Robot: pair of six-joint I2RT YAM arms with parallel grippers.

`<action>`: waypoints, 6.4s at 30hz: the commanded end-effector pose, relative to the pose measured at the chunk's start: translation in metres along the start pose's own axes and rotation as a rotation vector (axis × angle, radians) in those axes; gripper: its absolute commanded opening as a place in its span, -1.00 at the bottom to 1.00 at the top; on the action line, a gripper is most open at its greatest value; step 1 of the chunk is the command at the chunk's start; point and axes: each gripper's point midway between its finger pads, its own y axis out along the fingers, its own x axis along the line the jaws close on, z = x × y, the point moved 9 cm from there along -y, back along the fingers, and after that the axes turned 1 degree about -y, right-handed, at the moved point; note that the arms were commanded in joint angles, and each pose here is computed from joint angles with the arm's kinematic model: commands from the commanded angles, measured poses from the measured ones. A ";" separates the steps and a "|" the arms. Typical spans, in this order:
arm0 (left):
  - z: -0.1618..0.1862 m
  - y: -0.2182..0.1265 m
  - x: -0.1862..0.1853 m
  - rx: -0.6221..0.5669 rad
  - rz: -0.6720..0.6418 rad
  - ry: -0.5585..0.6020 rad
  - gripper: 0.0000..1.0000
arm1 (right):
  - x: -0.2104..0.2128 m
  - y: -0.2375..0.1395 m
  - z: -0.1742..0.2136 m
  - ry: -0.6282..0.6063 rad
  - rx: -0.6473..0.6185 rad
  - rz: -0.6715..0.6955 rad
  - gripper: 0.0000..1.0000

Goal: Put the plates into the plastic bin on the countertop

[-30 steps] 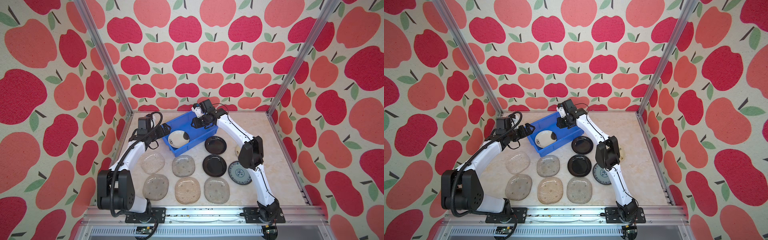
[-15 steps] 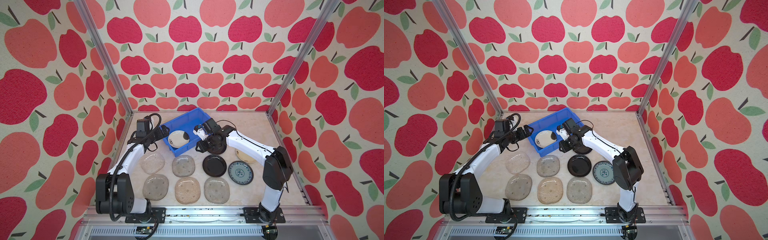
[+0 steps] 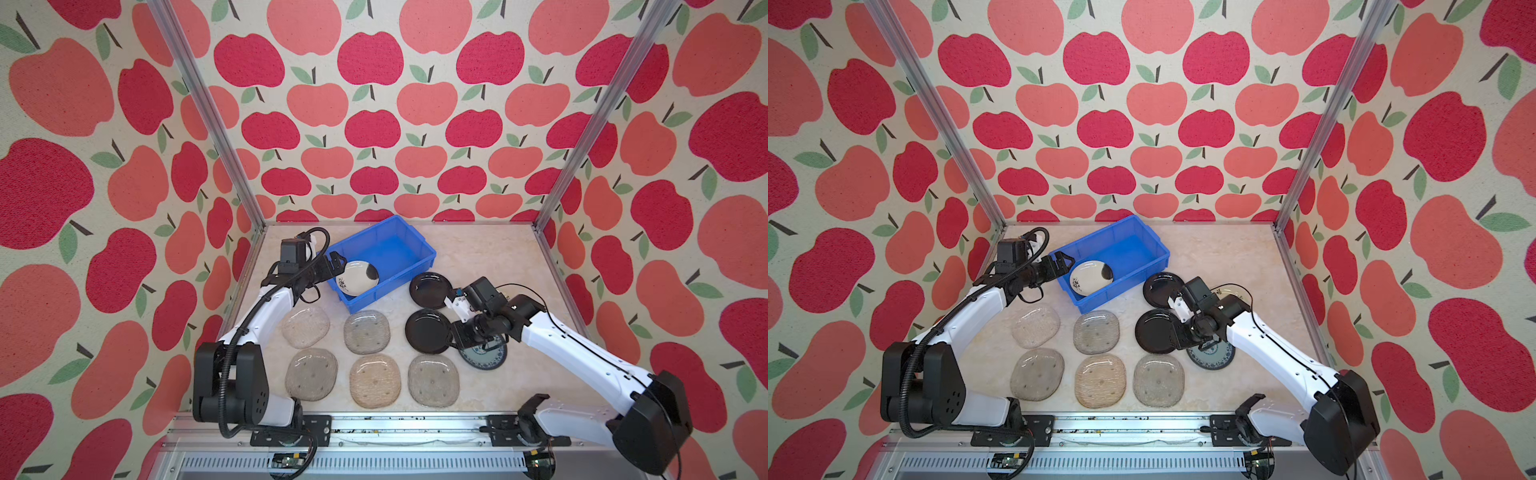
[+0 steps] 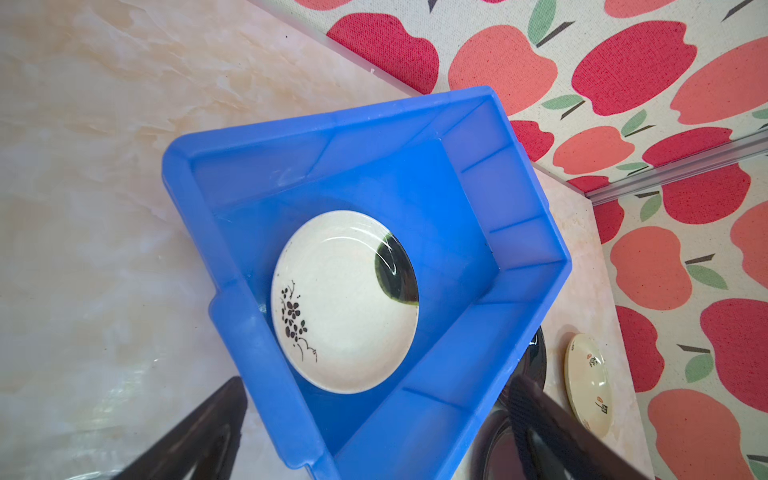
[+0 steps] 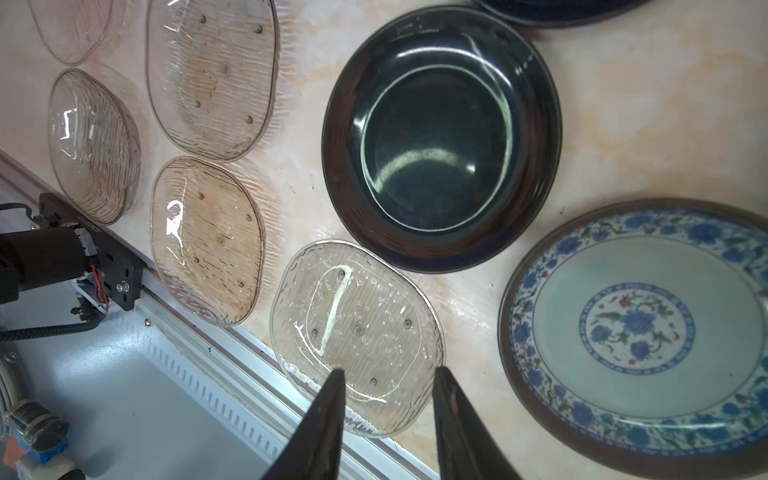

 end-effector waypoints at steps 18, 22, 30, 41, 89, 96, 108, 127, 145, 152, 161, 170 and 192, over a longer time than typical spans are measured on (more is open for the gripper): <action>0.007 0.011 -0.009 -0.005 0.020 0.053 0.98 | -0.024 0.059 0.070 0.343 0.114 -0.010 -0.31; 0.009 0.014 -0.006 0.003 0.016 0.049 0.97 | -0.026 0.065 0.071 0.345 0.125 0.003 -0.31; 0.011 0.015 -0.004 -0.003 0.009 0.048 0.96 | -0.026 0.078 0.070 0.359 0.133 -0.038 -0.42; 0.012 0.020 -0.002 0.005 0.016 0.041 0.95 | -0.029 0.074 0.073 0.374 0.110 -0.024 -0.87; 0.030 0.037 -0.072 0.127 0.335 0.133 -0.06 | -0.003 0.010 -0.225 0.088 -0.311 -0.161 -1.00; 0.029 0.046 -0.073 0.132 0.314 0.136 -0.11 | 0.009 0.018 -0.230 0.066 -0.288 -0.191 -1.00; 0.022 0.064 -0.067 0.157 0.226 0.109 -0.87 | 0.017 0.030 -0.236 0.041 -0.256 -0.181 -1.00; -0.019 0.107 -0.063 0.018 0.025 -0.242 -1.00 | -0.040 -0.040 -0.273 0.183 -0.504 -0.077 -0.05; -0.003 0.172 -0.070 0.060 -0.131 -0.408 -1.00 | -0.057 -0.039 -0.264 0.230 -0.533 -0.161 -0.06; 0.001 0.188 -0.063 0.060 -0.181 -0.423 -1.00 | -0.064 -0.039 -0.260 0.235 -0.538 -0.168 -0.06; -0.001 0.211 -0.061 0.095 -0.178 -0.415 -1.00 | -0.068 -0.031 -0.259 0.244 -0.524 -0.184 -0.06; -0.005 0.216 -0.055 0.093 -0.196 -0.410 -0.60 | -0.066 -0.025 -0.259 0.239 -0.509 -0.188 -0.05; -0.042 0.117 -0.109 -0.024 -0.075 -0.068 0.44 | -0.004 -0.038 -0.197 -0.026 -0.389 -0.127 -0.13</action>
